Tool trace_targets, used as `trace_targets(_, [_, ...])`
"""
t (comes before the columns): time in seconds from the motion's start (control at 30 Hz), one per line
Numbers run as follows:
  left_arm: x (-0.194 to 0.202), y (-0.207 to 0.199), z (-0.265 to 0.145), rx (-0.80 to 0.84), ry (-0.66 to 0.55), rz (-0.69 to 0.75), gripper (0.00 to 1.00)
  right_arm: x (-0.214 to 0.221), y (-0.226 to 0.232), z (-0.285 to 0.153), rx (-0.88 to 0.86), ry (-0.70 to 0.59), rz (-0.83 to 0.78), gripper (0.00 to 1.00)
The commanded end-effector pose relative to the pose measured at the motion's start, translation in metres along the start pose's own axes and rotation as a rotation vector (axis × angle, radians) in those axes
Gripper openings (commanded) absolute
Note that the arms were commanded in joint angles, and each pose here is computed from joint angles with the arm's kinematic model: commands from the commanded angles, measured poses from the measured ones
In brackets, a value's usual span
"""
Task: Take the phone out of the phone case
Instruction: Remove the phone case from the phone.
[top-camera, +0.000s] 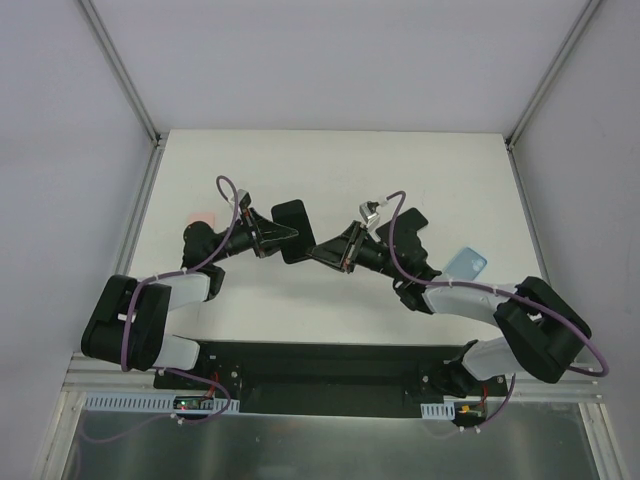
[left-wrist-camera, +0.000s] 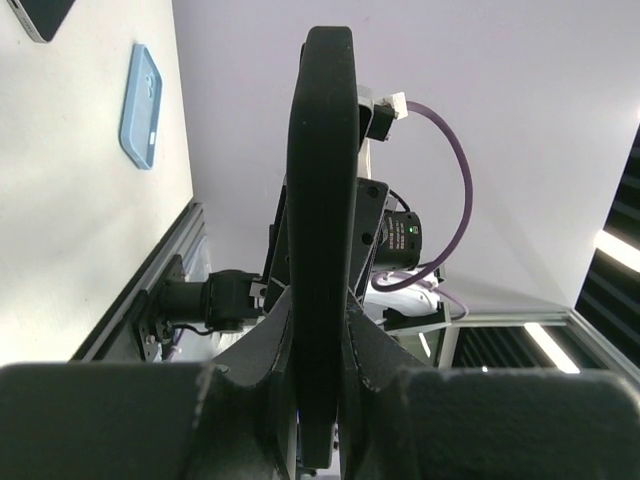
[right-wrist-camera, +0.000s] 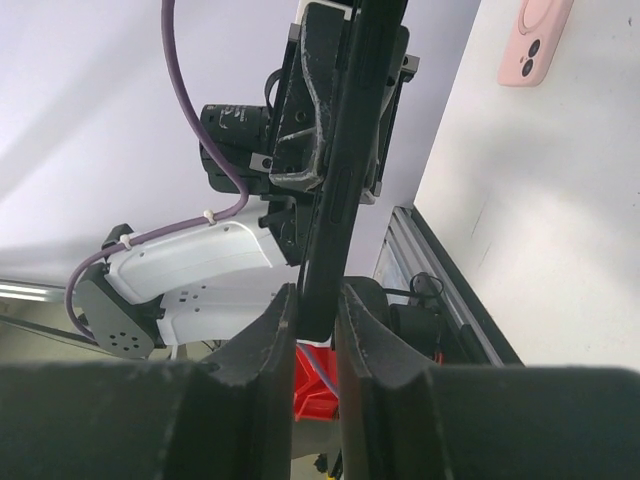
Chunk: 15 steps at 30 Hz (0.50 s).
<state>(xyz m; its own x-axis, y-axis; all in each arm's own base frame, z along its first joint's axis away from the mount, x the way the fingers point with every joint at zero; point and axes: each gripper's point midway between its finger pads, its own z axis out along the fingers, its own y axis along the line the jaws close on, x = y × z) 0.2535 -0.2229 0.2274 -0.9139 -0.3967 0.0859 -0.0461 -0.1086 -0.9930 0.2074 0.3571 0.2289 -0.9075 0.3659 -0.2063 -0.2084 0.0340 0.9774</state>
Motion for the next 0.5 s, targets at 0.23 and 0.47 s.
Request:
trace_targets(0.23, [0.0,-0.059,-0.007,0.231,0.004,0.297,0.0,0.016,0.159,-0.03,-0.477,0.042,-0.446,0.01])
trace_targets(0.47, [0.005,-0.104,-0.007,0.306,0.034,0.234,0.0,0.04,0.175,-0.038,-0.575,0.208,-0.529,0.01])
